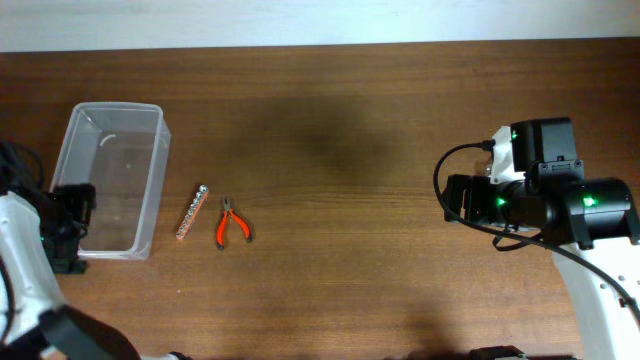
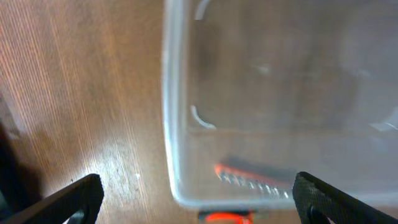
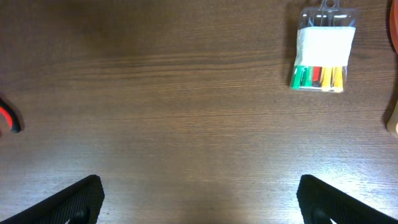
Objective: Pack container
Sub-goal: 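Lower the left gripper onto the container's right rim and grasp it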
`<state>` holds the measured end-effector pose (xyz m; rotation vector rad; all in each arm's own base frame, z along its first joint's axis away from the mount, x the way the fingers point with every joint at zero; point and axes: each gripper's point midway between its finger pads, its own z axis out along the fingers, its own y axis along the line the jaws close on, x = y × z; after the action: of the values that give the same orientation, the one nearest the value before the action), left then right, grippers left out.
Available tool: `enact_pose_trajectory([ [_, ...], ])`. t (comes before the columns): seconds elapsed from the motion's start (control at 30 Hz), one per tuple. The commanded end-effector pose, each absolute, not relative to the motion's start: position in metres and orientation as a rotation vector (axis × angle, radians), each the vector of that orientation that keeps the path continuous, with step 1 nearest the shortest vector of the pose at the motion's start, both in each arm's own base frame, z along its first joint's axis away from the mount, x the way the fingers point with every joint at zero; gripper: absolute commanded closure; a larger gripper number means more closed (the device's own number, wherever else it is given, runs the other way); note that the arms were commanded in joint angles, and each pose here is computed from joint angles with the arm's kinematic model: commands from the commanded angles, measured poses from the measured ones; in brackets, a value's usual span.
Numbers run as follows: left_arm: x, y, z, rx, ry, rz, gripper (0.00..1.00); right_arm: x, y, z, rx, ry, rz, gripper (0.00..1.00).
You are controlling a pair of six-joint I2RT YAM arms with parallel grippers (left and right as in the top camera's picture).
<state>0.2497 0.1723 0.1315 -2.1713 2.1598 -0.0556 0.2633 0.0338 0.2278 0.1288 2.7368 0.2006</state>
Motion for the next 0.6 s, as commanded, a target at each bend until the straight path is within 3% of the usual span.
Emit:
enact_pose_trajectory([
  [0.0,0.235,0.178,0.102,-2.298,2.132,0.029,0.01,0.266,0.036,0.233,0.108,2.724,0.208,0.01],
  [0.5,0.232,0.210,0.055,-2.301,2.143,0.293,0.01,0.266,0.036,0.233,0.108,2.724,0.208,0.01],
  [0.57,0.233,0.210,0.051,-2.304,2.148,0.296,0.04,0.266,0.036,0.233,0.108,2.724,0.208,0.01],
])
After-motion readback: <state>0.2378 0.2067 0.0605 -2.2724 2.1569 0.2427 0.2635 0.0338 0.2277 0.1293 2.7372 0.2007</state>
